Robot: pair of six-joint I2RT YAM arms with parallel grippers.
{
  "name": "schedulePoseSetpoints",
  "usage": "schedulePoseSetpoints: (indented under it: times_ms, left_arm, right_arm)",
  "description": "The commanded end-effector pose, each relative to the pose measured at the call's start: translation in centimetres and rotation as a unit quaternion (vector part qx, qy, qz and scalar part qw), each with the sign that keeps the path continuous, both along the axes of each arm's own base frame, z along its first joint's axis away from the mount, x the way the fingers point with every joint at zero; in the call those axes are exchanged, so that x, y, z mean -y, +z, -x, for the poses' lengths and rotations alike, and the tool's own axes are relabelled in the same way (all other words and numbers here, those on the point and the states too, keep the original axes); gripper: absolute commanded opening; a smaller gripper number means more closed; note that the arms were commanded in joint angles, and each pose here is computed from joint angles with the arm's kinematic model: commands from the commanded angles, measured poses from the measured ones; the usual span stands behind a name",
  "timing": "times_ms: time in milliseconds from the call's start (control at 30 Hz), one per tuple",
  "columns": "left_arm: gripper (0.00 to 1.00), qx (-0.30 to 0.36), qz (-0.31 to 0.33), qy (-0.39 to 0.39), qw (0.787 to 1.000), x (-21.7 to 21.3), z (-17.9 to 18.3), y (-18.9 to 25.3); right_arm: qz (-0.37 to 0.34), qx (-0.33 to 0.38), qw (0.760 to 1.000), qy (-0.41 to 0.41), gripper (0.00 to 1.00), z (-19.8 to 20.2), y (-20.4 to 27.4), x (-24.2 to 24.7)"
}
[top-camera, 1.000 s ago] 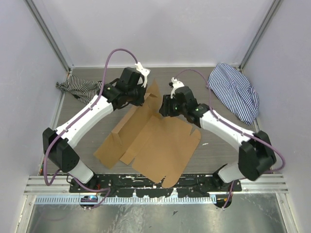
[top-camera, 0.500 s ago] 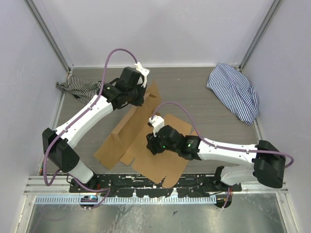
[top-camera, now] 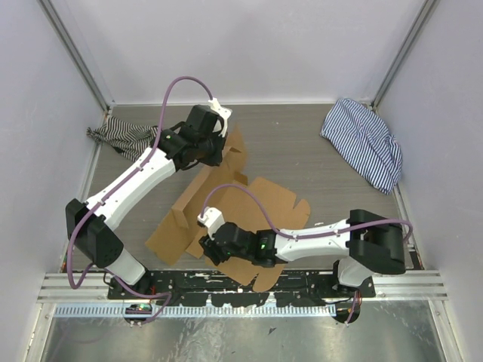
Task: Fold the paper box
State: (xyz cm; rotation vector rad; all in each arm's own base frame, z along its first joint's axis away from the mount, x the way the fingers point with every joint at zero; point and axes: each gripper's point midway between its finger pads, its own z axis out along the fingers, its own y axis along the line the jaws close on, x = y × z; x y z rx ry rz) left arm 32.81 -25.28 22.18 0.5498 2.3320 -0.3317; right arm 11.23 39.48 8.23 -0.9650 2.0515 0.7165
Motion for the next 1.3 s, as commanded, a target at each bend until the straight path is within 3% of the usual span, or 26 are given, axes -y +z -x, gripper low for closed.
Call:
schedulePoseSetpoints:
  times_ms: [0,267,533,1267]
  left_arm:
    - [0.0,-0.011,-0.002,-0.002,1.0,-0.4,0.9,0.5]
    - [0.0,-0.031,-0.005,0.004,0.999,-0.5,1.4,-0.1]
    - [0.0,-0.034,-0.007,0.008,0.999,-0.7,1.5,-0.1]
    - [0.0,-0.037,-0.005,0.011,0.999,-1.0,1.9,-0.3]
  right_arm:
    - [-0.066,0.042,0.997,0.0,0.55,-0.3,4.0,-3.8]
    - [-0.04,0.067,0.996,0.039,0.57,1.4,1.4,-5.3]
    - [0.006,0.106,0.994,0.025,0.57,1.7,-2.1,-5.6]
    - [0.022,0.112,0.993,-0.004,0.57,0.8,-2.8,-6.6]
